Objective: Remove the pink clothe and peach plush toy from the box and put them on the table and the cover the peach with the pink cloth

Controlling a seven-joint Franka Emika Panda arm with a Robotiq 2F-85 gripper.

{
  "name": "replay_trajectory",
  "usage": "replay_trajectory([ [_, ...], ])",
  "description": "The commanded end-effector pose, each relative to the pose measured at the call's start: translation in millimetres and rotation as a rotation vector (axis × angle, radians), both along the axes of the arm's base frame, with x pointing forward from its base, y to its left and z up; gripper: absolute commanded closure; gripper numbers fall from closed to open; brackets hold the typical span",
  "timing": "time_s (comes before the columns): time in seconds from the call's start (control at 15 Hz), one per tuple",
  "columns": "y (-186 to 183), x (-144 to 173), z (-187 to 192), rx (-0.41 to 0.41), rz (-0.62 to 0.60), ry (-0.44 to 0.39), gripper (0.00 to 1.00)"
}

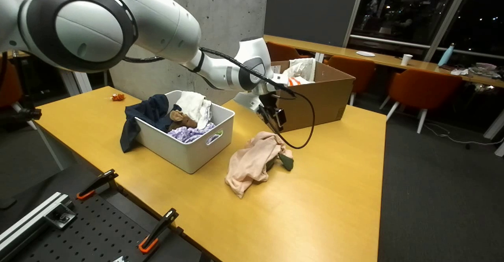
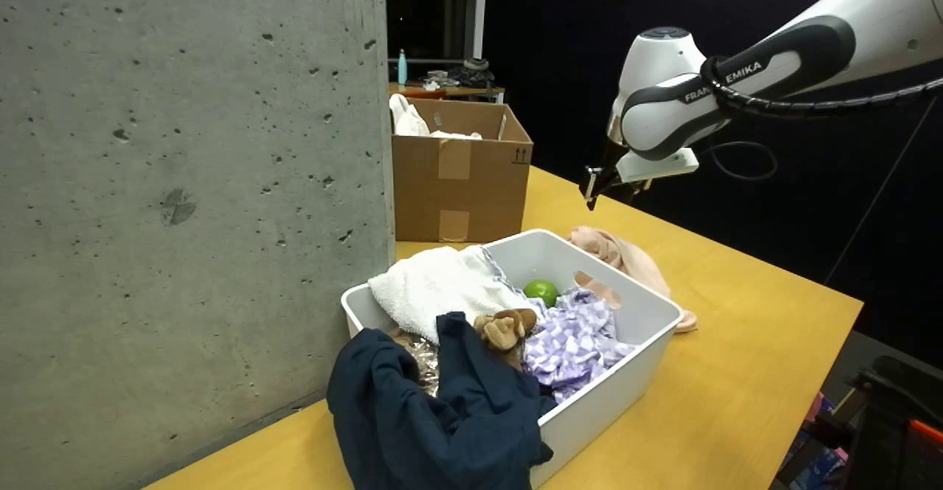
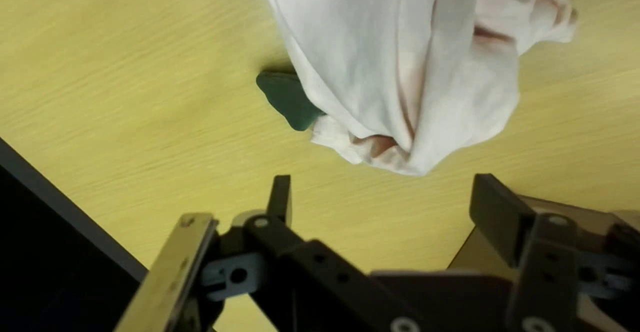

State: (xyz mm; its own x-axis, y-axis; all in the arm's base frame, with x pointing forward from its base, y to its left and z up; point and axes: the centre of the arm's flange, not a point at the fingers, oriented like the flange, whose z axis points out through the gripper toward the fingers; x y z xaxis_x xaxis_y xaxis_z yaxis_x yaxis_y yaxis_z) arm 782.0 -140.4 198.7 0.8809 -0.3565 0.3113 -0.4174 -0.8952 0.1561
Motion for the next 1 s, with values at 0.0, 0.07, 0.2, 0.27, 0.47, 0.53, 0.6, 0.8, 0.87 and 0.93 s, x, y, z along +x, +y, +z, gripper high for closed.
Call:
replay_trajectory([
  [0.0,-5,-57,26,0.103,0.017,0.060,0.00],
  [0.07,-5,-67,26,0.124,0.023,0.079,0.00],
  [0.2,1,-96,30,0.158,0.031,0.108,0.00],
  [0.27,3,-110,32,0.168,0.035,0.120,0.00],
  [0.47,4,-140,34,0.194,0.032,0.135,0.00],
  [0.53,4,-151,34,0.199,0.028,0.141,0.00],
  [0.6,3,-162,36,0.200,0.022,0.142,0.00],
  [0.8,2,-195,42,0.208,0.007,0.143,0.00],
  [0.87,2,-202,42,0.212,0.001,0.146,0.00],
  [0.93,3,-209,41,0.214,0.002,0.145,0.00],
])
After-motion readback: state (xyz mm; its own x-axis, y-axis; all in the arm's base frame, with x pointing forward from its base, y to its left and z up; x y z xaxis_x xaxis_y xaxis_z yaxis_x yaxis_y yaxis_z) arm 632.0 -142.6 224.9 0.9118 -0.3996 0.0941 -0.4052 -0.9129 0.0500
